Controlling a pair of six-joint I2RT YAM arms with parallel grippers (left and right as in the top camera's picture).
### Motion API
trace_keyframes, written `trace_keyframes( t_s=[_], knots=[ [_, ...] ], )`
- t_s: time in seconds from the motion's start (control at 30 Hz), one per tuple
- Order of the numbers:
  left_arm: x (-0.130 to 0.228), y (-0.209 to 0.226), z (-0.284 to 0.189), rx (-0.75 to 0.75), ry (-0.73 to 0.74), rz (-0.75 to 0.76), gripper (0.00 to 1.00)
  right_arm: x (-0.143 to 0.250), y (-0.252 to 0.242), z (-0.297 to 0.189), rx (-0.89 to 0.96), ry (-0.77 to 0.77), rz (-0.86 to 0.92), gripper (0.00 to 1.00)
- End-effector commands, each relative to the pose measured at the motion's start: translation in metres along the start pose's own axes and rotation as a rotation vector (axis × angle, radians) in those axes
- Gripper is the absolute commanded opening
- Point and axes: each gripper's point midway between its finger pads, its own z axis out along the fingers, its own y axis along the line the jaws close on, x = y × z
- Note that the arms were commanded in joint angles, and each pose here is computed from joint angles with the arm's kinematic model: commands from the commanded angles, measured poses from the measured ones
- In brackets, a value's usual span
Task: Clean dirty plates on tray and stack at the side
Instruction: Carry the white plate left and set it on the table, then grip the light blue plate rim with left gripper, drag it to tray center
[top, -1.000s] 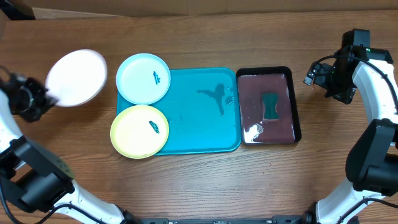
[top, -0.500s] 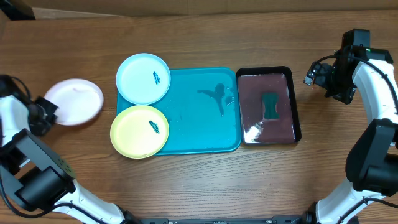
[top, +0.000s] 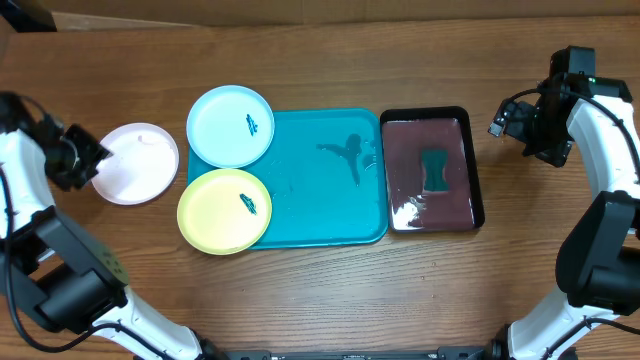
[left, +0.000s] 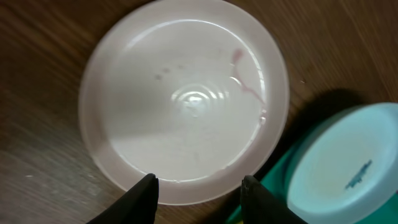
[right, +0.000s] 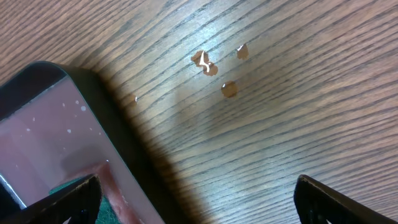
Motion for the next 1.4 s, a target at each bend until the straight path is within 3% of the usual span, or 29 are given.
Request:
trace_keyframes(
  t_s=[0.0, 0.23, 0.57, 0.93, 1.0, 1.07, 1.37],
  knots=[
    [0.019, -0.049, 0.008, 0.055, 0.037, 0.153, 0.41, -0.007, 0.004, -0.008, -0.015, -0.027, 0.001, 1.0],
    [0.047, -0.084, 0.041, -0.077, 0.047, 0.318, 0.41, -0.007, 0.004, -0.008, -0.015, -0.027, 0.001, 1.0],
    [0.07, -0.106, 0.085, -0.099, 0.101, 0.408, 0.38, -0.007, 0.004, -0.008, -0.015, -0.027, 0.001, 1.0],
    [0.077, -0.099, 0.11, -0.109, 0.15, 0.4, 0.22, -0.007, 0.004, -0.008, -0.015, -0.027, 0.001, 1.0],
    [0.076, -0.105, 0.11, -0.079, 0.144, 0.401, 0.11, -0.007, 0.004, -0.008, -0.015, -0.027, 0.001, 1.0],
    [0.076, -0.107, 0.11, -0.068, 0.144, 0.401, 0.08, -0.007, 0.004, -0.008, -0.015, -0.027, 0.001, 1.0],
    [0.083, -0.112, 0.11, -0.03, 0.172, 0.396, 0.04, -0.007, 0.004, -0.008, -0.015, -0.027, 0.001, 1.0]
  ],
)
